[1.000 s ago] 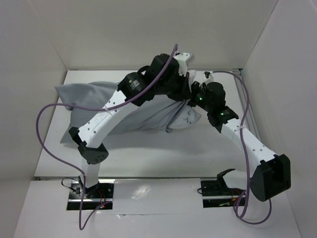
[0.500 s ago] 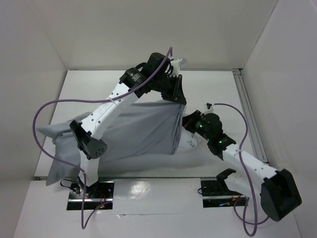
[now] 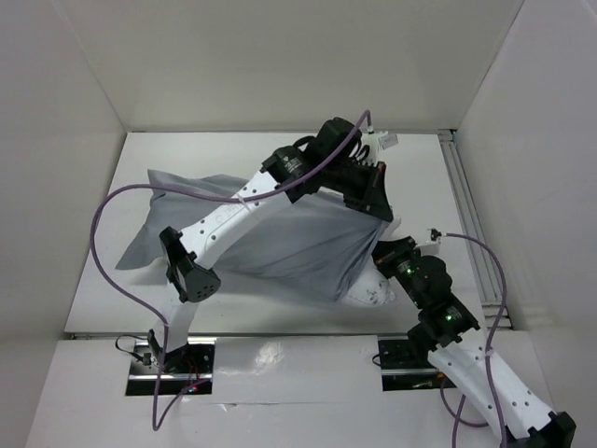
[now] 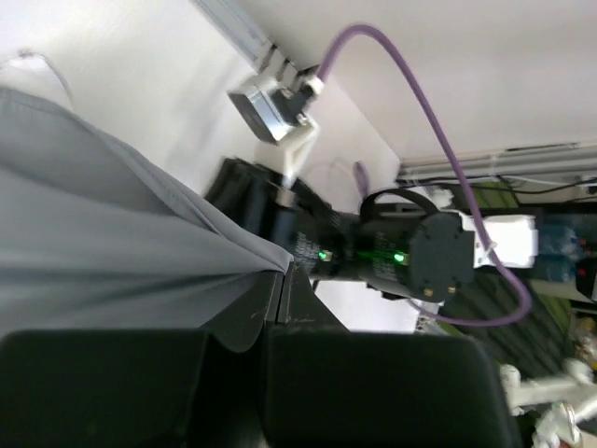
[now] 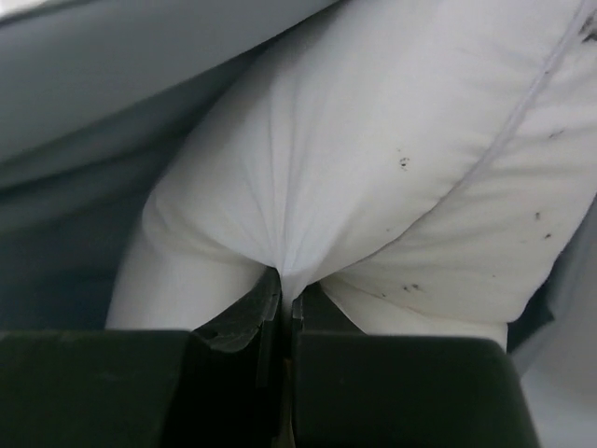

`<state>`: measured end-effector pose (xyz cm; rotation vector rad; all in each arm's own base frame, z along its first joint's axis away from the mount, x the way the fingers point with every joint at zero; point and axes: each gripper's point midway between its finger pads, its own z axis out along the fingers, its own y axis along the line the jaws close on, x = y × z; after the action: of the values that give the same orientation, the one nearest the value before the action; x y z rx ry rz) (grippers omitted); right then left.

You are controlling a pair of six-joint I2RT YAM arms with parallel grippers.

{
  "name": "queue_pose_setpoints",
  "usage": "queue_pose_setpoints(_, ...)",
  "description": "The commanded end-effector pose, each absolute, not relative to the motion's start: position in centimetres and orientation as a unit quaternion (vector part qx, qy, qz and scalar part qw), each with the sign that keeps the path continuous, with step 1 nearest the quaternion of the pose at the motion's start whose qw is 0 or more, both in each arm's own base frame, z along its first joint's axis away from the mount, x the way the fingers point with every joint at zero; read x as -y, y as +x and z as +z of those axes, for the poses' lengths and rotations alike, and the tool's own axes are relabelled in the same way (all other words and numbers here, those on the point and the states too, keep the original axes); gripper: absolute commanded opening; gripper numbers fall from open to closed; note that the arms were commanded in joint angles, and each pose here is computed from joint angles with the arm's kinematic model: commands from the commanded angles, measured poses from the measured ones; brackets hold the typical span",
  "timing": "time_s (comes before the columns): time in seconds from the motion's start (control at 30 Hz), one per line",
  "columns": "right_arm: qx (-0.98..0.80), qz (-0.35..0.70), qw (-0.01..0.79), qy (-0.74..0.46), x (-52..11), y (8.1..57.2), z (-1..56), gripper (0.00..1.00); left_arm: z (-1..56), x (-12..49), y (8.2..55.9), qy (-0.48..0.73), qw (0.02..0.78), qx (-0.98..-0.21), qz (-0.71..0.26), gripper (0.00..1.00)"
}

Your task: Put the pillow into the pillowcase

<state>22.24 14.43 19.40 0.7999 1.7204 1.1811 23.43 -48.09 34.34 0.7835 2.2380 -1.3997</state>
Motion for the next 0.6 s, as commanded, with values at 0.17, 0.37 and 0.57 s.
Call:
queue_pose_setpoints(0.17, -0.675, 0.593, 0.374, 0.230, -24.0, 26.6, 20.3, 0.00, 40.3, 49.4, 16.6, 0.307, 0.263, -0.733, -0.547, 0.00)
queue_pose_setpoints(0.37, -0.662, 0.584, 0.405, 0.240, -23.0, 27.9, 21.6, 0.00, 35.2, 47.3, 21.4, 0.287, 0.256, -0.804, -0.453, 0.03)
queue_pose_setpoints(0.57, -0.695, 0.509, 0.444, 0.247, -19.2, 28.0, 21.3, 0.00, 32.4, 39.4, 26.5, 0.224, 0.292, -0.875, -0.314, 0.82)
